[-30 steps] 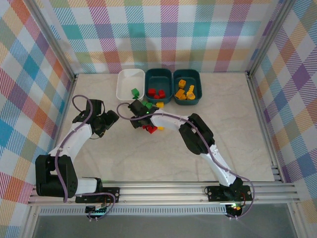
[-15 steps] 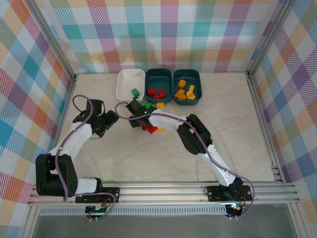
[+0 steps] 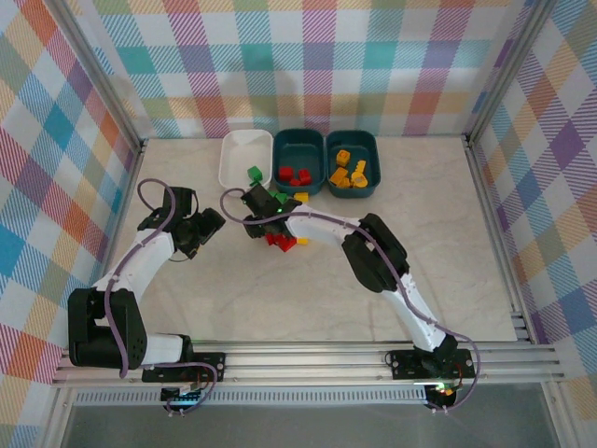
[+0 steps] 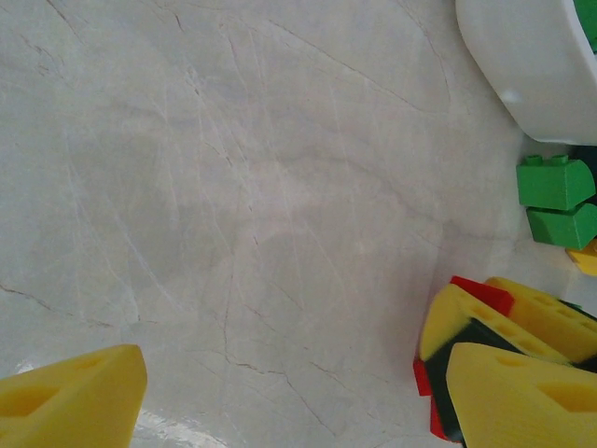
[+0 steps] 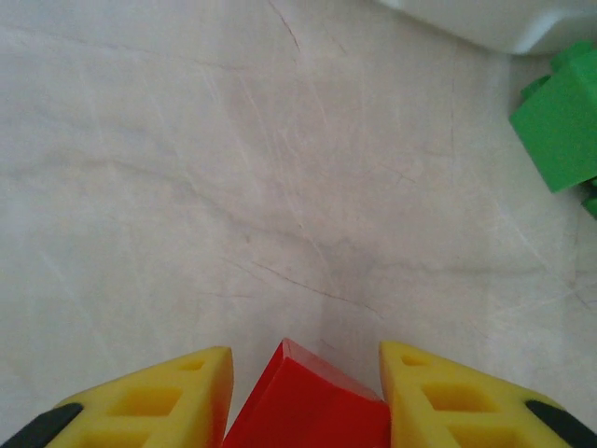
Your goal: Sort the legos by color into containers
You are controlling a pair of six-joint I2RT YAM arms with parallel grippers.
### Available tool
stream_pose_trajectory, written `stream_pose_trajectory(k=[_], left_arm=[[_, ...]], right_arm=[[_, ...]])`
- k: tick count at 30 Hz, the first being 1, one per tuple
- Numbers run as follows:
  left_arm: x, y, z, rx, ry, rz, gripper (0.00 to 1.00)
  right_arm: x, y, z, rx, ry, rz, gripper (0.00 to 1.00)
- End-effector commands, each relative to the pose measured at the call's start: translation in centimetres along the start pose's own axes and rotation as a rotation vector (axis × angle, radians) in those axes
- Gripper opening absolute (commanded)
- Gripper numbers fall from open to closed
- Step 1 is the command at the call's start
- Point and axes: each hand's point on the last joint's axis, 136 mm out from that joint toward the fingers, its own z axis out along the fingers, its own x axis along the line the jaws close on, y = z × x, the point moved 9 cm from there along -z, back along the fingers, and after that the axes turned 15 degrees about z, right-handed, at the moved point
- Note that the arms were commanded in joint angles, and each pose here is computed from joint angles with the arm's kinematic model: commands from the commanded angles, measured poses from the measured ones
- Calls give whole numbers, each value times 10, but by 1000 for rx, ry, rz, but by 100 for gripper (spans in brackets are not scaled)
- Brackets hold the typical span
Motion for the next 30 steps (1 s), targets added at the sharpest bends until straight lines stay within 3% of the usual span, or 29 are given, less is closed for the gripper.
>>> stream_pose_trajectory(k=[1,7,11,14,30], left_arm=[[-9,6,-9,-26,-36,18,84],[-32,-3,-4,8,-64,102,83],[-48,-9,3,29,-72,154,81],[-55,-10,7,36,-84,165,82],[-89,-35,29,185,-109,317,81]], right_arm=[[-1,43,-49,-116,107,99,38],[-82,82,-88,-205,63,283,38],[-148,90,-105,-233,6,424,37],[-174,92,-109,-240,-26,457,37],[-180,132,-50,-150,11,423,40]])
